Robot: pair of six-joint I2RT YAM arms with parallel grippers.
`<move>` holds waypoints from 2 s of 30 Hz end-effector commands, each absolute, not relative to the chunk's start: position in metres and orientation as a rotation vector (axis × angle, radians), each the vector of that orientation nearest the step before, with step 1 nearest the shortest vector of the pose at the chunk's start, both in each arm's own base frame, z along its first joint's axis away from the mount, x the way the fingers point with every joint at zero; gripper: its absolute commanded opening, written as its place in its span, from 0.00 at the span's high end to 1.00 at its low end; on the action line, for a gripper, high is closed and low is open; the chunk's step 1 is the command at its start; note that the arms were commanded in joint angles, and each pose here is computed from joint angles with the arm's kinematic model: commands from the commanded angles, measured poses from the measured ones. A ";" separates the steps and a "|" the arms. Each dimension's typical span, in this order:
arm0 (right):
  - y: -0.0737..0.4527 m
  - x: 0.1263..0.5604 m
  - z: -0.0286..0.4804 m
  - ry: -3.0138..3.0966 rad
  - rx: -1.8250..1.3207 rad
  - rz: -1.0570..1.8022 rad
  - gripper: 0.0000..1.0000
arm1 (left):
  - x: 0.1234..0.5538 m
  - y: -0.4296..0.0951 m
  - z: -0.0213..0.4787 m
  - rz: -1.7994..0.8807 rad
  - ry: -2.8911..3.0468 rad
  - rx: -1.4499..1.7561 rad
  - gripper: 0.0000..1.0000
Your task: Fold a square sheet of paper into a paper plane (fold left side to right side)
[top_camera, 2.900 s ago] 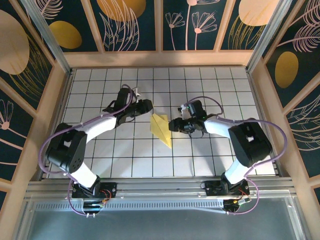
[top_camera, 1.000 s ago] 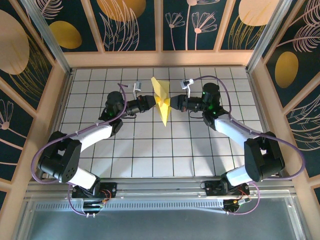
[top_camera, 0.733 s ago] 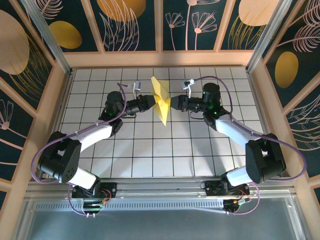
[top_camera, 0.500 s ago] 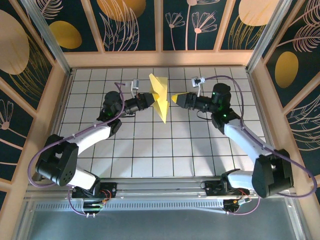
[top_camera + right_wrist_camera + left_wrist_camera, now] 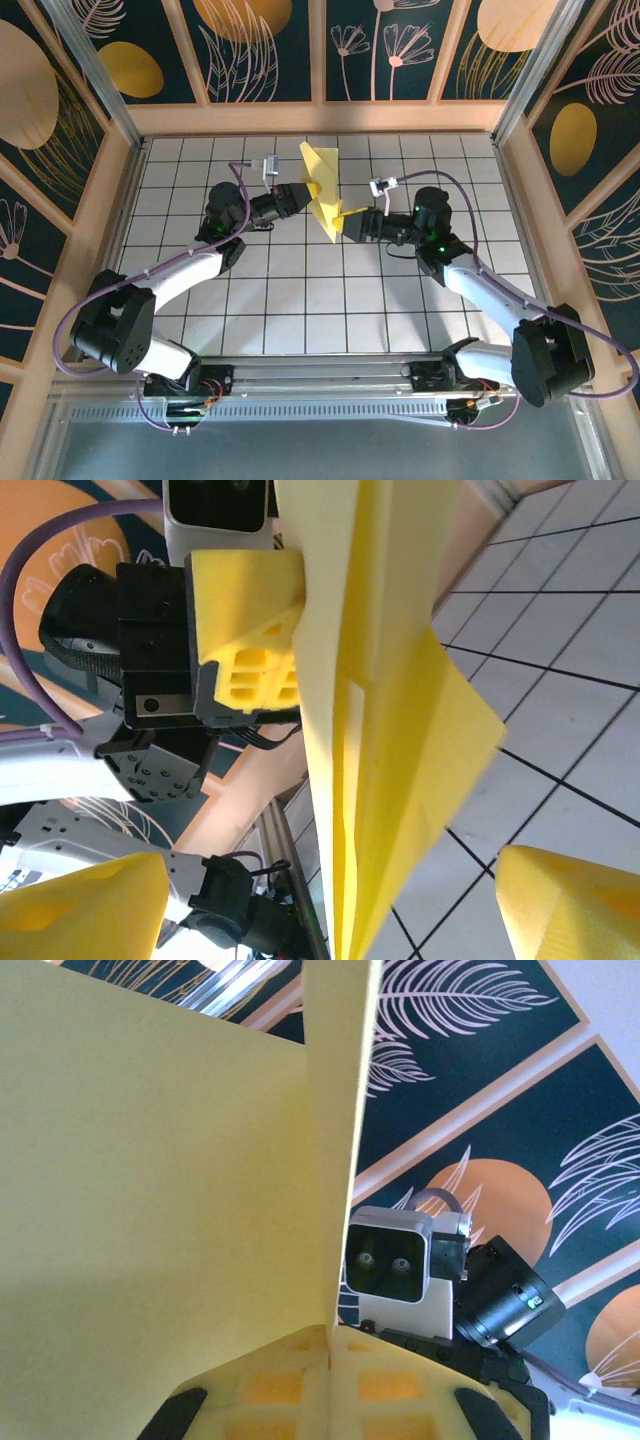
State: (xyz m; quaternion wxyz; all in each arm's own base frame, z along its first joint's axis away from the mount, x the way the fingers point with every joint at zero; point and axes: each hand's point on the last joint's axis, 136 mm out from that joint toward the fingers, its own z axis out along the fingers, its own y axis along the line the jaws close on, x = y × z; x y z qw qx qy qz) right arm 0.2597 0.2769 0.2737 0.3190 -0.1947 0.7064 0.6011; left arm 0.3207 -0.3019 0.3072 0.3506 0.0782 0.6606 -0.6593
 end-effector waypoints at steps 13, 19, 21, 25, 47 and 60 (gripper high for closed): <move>0.291 0.290 0.302 1.801 -0.538 1.499 0.69 | 0.319 -0.306 0.324 -1.704 1.648 0.248 0.95; 0.281 0.302 0.300 1.854 -0.482 1.357 0.96 | 0.331 -0.294 0.311 -1.504 1.717 0.201 0.74; 0.276 0.306 0.298 1.886 -0.458 1.291 1.00 | 0.336 -0.284 0.305 -1.415 1.744 0.159 0.59; 0.262 0.317 0.286 1.981 -0.402 1.068 1.00 | 0.343 -0.253 0.297 -1.190 1.785 0.039 0.45; 0.238 0.351 0.149 2.109 -0.560 -0.893 1.00 | 0.323 -0.093 0.260 -0.448 1.773 -0.537 0.33; 0.280 0.345 0.056 2.315 -0.705 -0.773 0.84 | 0.332 -0.110 0.247 -0.482 1.838 -0.502 0.33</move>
